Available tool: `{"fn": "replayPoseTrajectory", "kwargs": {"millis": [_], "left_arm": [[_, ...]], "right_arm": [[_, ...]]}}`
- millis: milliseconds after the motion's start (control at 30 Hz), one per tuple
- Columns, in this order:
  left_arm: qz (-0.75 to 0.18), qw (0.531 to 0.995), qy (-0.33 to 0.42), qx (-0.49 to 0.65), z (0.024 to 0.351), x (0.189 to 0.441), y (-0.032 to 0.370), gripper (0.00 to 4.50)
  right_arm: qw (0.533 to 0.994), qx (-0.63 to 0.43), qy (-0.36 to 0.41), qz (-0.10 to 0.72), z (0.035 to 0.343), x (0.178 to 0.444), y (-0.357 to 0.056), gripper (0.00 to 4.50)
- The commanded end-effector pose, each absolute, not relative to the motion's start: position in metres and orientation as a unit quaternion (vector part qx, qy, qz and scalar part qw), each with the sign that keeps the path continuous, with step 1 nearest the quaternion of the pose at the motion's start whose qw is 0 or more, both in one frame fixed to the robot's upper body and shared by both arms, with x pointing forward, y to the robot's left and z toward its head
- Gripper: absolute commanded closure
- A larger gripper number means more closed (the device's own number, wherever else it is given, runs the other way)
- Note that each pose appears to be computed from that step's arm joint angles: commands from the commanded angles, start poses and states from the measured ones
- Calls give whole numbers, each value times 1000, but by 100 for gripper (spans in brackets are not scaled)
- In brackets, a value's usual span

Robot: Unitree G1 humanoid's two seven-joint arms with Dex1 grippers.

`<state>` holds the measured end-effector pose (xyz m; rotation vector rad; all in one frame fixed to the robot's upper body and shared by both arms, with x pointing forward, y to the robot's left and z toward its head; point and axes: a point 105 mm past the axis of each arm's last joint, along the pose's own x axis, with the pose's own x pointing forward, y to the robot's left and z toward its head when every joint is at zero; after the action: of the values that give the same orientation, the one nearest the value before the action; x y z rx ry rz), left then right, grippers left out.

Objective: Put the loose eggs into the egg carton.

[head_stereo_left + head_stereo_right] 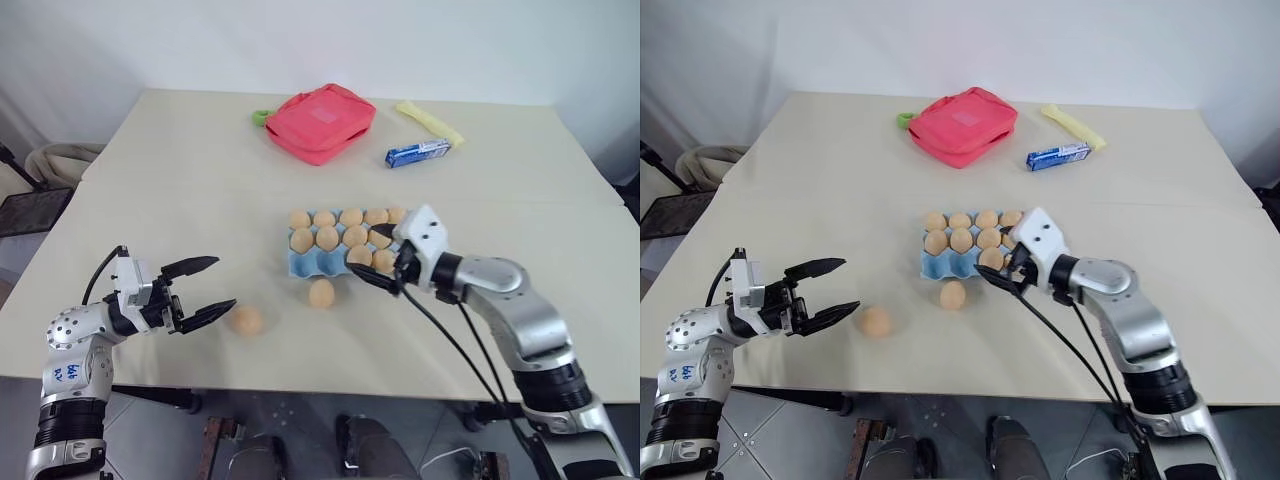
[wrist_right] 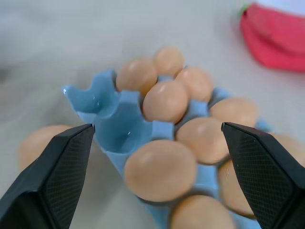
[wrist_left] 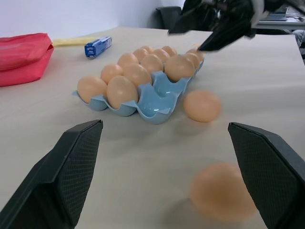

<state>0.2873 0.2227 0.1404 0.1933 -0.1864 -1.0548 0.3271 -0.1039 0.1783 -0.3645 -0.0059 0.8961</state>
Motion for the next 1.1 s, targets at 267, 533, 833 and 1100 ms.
{"fn": "replayPoseTrajectory", "kwargs": {"millis": [267, 533, 833, 1100], "left_arm": [[-486, 862, -112, 95, 151, 288, 229, 0], [-457, 878, -100, 98, 151, 287, 244, 0], [-444, 888, -73, 94, 145, 283, 252, 0], [-406, 909, -51, 81, 143, 284, 254, 0]], "right_arm": [[880, -132, -90, 448, 214, 286, -138, 4], [876, -127, -34, 464, 192, 240, -194, 4], [863, -128, 8, 488, 176, 221, -208, 4], [871, -99, -7, 481, 169, 222, -205, 4]]}}
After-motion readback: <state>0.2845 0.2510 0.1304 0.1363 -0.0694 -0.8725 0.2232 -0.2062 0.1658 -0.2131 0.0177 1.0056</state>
